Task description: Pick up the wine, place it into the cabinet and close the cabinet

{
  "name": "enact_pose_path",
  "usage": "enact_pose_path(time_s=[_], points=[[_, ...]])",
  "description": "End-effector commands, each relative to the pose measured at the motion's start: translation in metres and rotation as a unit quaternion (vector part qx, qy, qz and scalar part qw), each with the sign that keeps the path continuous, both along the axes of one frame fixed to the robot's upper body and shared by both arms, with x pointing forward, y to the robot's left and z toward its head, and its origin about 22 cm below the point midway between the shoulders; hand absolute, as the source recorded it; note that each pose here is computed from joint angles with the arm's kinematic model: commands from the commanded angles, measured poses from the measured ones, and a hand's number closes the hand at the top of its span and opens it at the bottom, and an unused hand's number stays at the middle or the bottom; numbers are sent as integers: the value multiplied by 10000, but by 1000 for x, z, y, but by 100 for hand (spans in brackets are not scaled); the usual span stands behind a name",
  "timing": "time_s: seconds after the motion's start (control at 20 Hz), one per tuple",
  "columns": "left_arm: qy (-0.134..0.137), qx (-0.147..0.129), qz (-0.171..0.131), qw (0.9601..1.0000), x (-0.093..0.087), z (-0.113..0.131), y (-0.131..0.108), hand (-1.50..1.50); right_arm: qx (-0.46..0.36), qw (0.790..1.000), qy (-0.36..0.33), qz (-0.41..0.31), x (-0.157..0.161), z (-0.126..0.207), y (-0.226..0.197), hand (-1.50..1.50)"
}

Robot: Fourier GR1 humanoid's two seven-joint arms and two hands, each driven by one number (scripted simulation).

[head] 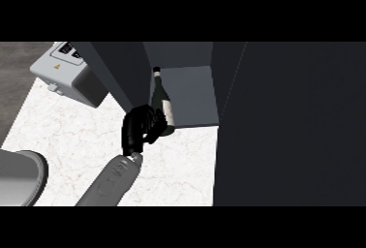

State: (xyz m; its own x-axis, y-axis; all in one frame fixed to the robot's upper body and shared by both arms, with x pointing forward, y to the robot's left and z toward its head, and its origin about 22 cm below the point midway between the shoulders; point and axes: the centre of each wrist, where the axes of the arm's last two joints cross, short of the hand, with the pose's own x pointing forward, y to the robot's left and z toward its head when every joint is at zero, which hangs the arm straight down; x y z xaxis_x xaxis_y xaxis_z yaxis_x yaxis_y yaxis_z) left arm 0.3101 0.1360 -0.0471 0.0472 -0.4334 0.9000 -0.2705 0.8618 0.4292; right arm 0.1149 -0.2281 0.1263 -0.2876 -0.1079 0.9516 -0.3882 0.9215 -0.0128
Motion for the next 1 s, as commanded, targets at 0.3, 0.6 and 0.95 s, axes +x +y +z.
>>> enact_pose_path(time_s=[0.3, 0.6, 0.95], points=[[255, -328, -187, 9990, 46, 33, -29, 150, 331, 9992, -118, 189, -7, 8, -2, -150], [-201, -44, 47, 9998, 54, 43, -17, 150, 396, 9987, -49, 301, -12, 6, 3, -150], [-450, 957, -259, 9941, 51, 36, -20, 150, 341, 9984, -106, 446, -8, 5, 3, -150]])
